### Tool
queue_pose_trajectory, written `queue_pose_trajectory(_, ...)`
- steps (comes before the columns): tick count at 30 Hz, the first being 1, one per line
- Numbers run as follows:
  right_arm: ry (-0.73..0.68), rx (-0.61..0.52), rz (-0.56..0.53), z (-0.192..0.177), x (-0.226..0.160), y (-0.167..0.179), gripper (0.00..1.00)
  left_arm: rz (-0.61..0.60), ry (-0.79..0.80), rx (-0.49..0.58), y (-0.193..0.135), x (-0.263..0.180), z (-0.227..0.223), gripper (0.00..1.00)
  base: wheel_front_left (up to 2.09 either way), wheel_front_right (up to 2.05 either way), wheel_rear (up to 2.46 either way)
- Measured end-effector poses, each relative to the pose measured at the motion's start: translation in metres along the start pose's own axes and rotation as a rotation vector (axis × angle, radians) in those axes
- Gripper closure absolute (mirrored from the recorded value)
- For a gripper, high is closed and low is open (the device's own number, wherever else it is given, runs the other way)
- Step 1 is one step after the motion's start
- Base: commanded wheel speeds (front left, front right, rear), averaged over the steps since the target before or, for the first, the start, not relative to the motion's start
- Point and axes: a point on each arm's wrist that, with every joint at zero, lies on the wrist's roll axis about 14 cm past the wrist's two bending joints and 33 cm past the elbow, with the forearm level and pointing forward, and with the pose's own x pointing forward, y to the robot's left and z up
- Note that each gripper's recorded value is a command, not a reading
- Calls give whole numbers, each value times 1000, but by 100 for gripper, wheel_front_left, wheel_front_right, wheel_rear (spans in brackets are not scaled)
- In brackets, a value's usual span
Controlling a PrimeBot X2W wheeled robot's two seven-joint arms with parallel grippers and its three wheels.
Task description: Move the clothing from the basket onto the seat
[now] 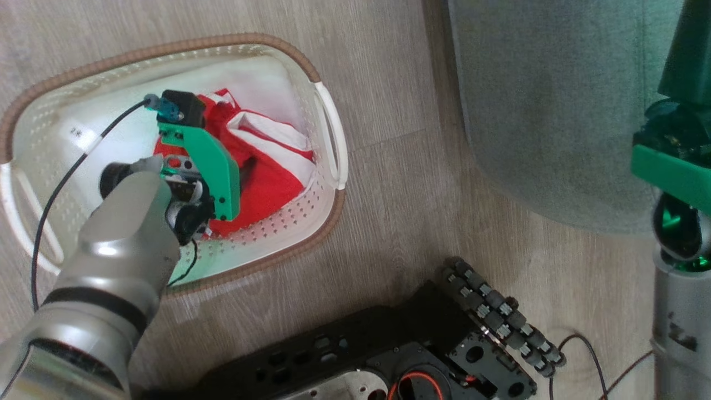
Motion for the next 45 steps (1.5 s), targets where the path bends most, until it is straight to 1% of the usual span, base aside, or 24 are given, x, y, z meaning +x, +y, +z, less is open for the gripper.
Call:
queue_pose_trajectory(4,2,-2,1,-4,1,2,0,0,53,21,2,5,-10,0,0,0,0)
queue_pose_trajectory(11,-3,-11,17,-6,3,9,0,-12,110,16,0,4,-24,0,0,0,0)
queue_pose_trajectory(12,-3,-12,20,-6,3,10,0,-16,108,13,-1,3,-24,11,0,0,0)
queue_pose_trajectory(13,-2,-12,22,-7,4,11,0,-18,107,11,-1,3,-24,30,0,0,0)
queue_pose_trajectory(14,-2,-11,23,-7,4,12,0,-18,109,14,0,3,-25,64,0,0,0)
queue_pose_trajectory(15,-2,-10,22,-7,4,12,0,-19,107,16,1,2,-25,100,0,0,0)
queue_pose_trajectory(22,-7,-11,25,-4,3,13,0,-33,73,29,-3,-1,-18,100,0,0,0)
queue_pose_trajectory(27,-40,-2,22,12,4,13,0,-53,-4,40,-16,-15,-1,100,0,0,0)
queue_pose_trajectory(33,-113,13,21,48,5,13,0,-86,-120,62,-41,-44,21,100,0,0,0)
queue_pose_trajectory(39,-190,40,18,88,0,12,0,-103,-245,93,-65,-82,38,100,0,0,0)
queue_pose_trajectory(42,-228,50,17,110,-7,11,0,-112,-311,126,-79,-102,46,100,0,0,0)
queue_pose_trajectory(45,-239,65,5,123,-19,8,0,-123,-379,169,-96,-123,51,100,0,0,0)
